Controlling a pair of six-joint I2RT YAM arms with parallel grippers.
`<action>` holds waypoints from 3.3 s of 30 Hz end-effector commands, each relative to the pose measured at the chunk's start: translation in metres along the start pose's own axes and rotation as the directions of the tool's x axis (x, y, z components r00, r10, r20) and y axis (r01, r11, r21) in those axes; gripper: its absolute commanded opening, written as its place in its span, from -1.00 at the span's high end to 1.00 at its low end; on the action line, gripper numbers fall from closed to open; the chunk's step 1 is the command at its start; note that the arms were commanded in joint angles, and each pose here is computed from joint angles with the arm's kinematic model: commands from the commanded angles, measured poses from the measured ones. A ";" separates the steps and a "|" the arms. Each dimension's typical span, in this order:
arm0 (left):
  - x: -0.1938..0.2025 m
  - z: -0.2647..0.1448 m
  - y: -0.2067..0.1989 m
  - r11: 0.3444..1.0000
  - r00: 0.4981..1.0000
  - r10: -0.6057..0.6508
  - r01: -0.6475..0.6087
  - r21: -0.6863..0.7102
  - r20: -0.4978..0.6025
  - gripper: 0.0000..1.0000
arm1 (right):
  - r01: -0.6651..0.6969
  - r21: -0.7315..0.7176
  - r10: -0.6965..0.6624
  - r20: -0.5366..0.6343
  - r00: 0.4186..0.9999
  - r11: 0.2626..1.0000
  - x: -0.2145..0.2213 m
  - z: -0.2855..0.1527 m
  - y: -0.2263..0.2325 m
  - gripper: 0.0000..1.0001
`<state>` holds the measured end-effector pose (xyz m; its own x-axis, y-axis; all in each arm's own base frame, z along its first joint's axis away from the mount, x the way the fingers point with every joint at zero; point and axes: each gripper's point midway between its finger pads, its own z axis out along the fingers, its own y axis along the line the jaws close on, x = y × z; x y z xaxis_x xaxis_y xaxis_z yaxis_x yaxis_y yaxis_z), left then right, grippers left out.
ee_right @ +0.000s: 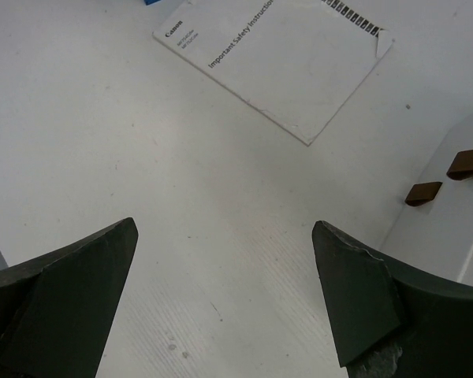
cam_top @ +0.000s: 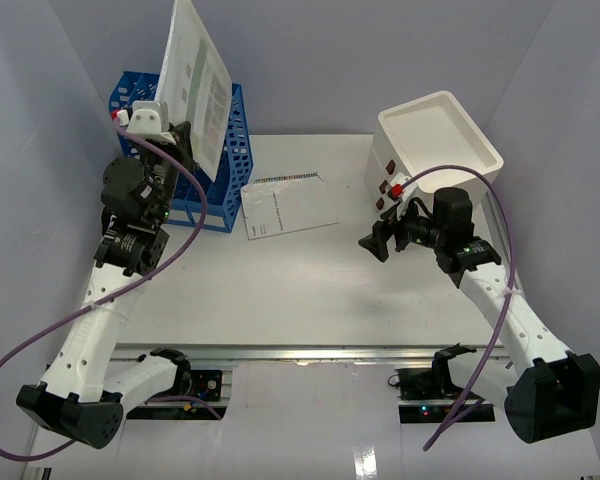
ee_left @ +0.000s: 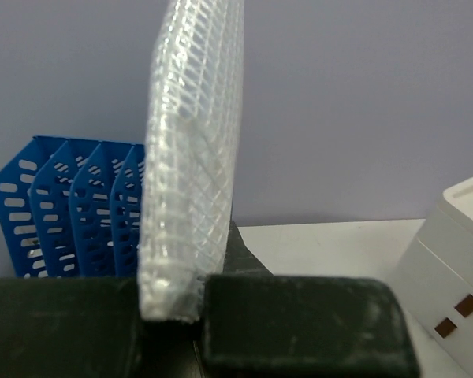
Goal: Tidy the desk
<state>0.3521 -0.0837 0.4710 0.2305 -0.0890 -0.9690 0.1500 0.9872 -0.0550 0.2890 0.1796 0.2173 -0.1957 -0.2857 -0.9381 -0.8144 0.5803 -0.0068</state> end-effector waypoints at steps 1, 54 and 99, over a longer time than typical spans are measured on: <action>-0.065 0.002 0.026 0.987 0.984 0.116 -0.099 -0.129 0.134 1.00 | 0.037 -0.059 -0.033 0.059 0.998 0.998 0.002 0.000 0.007 -0.95; 0.126 0.080 0.110 0.991 0.987 0.068 -0.050 0.125 -0.148 1.00 | 0.063 -0.109 -0.053 0.094 0.994 0.992 0.017 -0.008 0.011 -0.93; 0.252 -0.173 0.020 0.641 0.503 -0.758 0.690 -0.334 -0.416 -0.96 | -0.050 0.174 0.044 0.039 0.998 0.984 -0.053 0.335 -0.132 -0.80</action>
<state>0.2513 -0.0589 0.1916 -0.3759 -0.7073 -0.5987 -0.0375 0.6572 -0.7528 0.5463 0.3603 0.1018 -0.2256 -0.4093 -0.8841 -0.8465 0.5315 -0.0300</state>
